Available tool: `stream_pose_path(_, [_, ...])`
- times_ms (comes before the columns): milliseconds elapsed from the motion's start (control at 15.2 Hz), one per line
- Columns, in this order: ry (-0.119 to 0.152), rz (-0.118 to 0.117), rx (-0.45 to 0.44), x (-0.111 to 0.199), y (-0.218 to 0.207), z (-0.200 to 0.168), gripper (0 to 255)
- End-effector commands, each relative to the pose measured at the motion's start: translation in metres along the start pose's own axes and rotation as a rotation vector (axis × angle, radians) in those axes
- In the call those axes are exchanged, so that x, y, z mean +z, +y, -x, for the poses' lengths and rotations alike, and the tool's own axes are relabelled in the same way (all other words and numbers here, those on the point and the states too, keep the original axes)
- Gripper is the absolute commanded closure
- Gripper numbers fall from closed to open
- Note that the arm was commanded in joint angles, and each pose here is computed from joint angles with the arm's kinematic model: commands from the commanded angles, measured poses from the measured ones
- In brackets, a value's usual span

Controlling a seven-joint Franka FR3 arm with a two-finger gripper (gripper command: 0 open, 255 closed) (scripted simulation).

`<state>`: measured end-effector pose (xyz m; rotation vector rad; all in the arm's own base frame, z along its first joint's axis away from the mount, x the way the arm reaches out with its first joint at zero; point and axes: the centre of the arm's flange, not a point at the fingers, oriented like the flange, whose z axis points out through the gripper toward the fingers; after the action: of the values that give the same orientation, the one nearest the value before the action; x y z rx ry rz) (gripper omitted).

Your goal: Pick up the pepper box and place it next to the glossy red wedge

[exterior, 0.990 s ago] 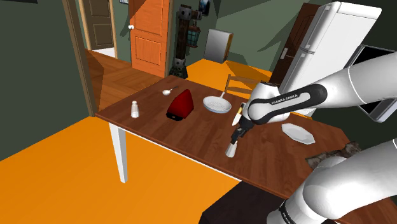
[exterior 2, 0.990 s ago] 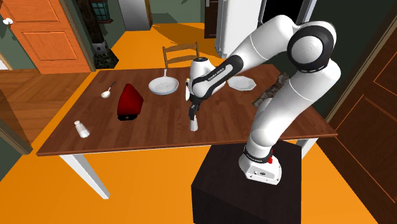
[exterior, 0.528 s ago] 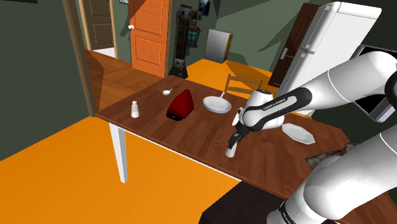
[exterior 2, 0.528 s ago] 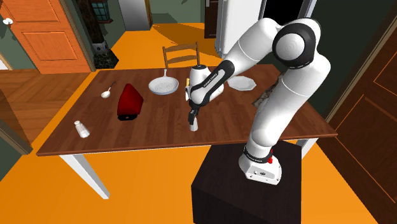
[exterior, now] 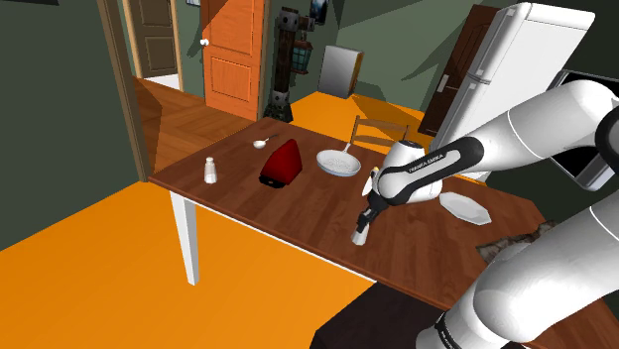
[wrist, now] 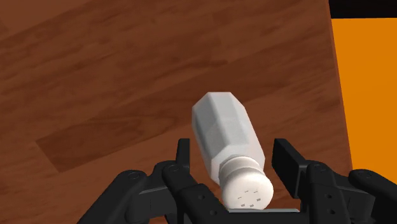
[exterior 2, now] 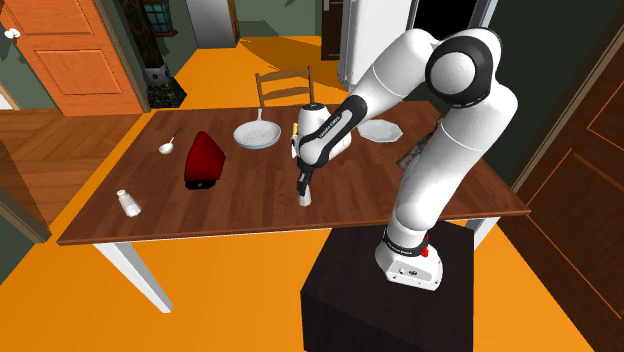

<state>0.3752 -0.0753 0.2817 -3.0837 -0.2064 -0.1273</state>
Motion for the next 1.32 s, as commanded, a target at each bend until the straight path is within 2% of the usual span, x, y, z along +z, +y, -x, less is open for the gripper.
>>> stream_pose_path(0, [0.000,0.000,0.000,0.000,0.000,0.000,255])
stream_pose_path(528, [0.000,0.000,0.000,0.000,0.000,0.000,255])
stream_pose_path(1254, [0.000,0.000,0.000,-0.058,-0.002,-0.005,255])
